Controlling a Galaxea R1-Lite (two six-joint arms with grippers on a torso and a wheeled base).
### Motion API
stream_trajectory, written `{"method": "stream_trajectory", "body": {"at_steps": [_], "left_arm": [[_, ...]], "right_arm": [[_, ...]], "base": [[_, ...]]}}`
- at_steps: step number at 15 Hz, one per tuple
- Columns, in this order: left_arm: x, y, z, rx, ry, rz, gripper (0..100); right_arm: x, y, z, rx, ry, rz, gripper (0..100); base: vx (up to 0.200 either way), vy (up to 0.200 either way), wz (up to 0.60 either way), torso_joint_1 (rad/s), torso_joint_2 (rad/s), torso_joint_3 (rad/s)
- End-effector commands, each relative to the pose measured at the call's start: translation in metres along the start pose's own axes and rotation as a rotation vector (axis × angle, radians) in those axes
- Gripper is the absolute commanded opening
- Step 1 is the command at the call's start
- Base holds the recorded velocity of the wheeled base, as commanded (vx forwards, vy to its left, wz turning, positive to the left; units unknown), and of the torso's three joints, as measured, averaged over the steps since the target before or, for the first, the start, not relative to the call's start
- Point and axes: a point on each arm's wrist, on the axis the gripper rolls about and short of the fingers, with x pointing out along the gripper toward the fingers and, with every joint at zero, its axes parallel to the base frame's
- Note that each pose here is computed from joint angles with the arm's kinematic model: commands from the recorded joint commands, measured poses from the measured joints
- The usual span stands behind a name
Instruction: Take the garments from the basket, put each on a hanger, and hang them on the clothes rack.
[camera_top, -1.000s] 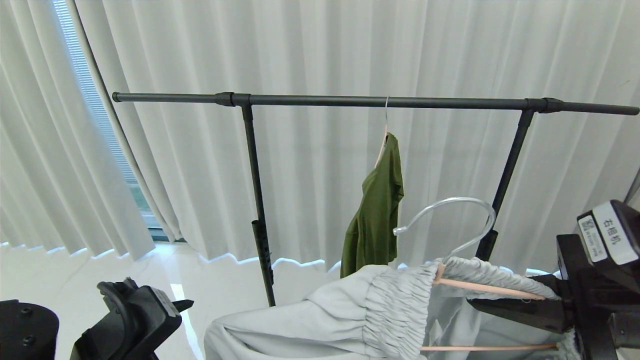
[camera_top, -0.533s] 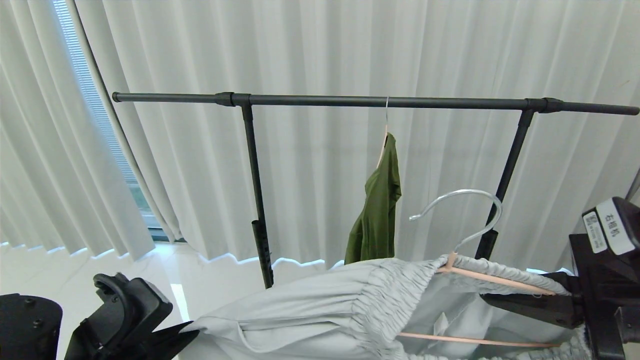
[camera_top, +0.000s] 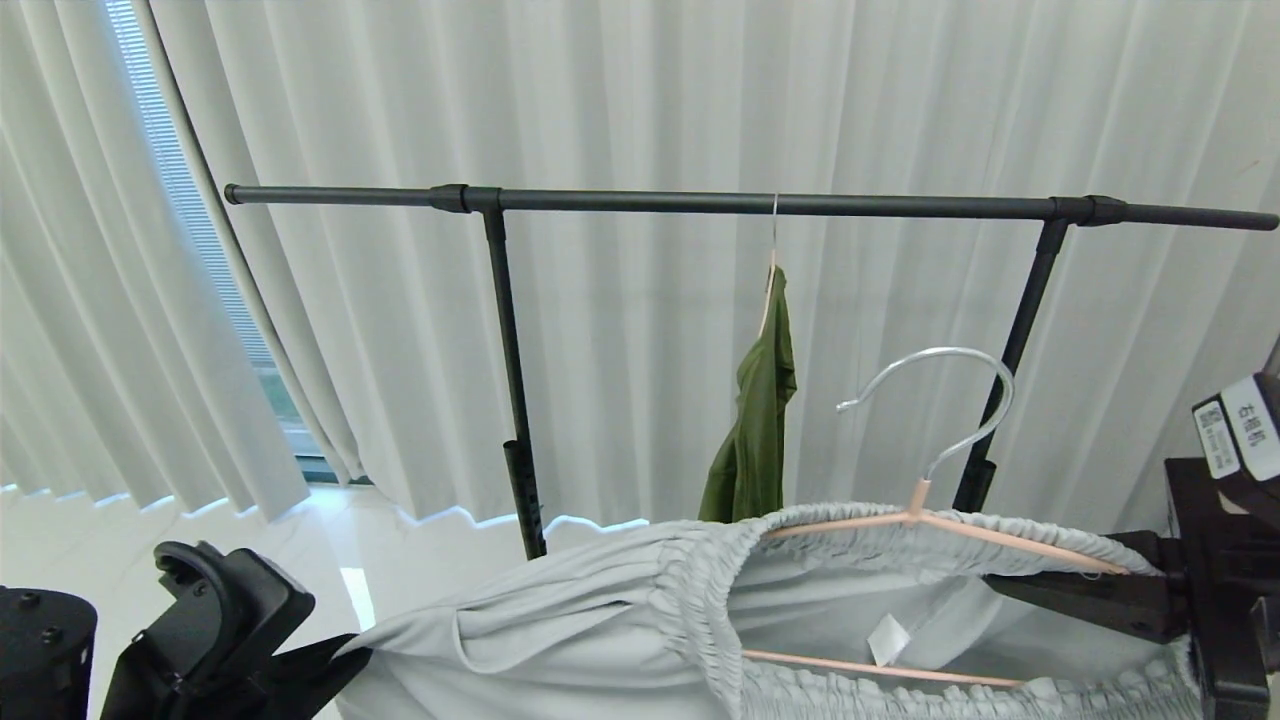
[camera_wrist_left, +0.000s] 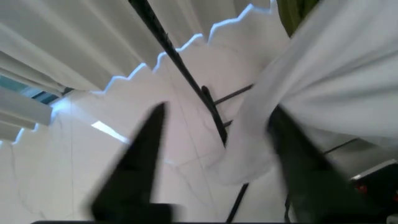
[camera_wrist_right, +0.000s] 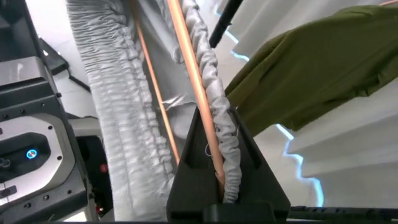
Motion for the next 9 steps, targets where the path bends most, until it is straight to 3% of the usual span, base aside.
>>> {"method": "stream_trajectory", "body": {"at_steps": [1,6,9], "left_arm": [[-0.007,0.001,0.002,-0.009,-0.043,0.009,100],[-0.023,0.012,0.017,-0.04,-0.156,0.083,100],[-0.022,0.024,0.034,-0.063,-0.18,0.137,100]], "right_arm": [[-0.001,-0.003,-0.002,0.034,0.018,-0.045,0],[-0.025,-0.017,-0.023,0.244,0.163,-0.279,0],[-0.052,-0.013,-0.041,0.362,0.275,-0.387,0]], "base": [[0.0,0.0,0.0,0.0,0.0,0.0],[0.0,0.0,0.0,0.0,0.0,0.0],[0.0,0.0,0.0,0.0,0.0,0.0]]}}
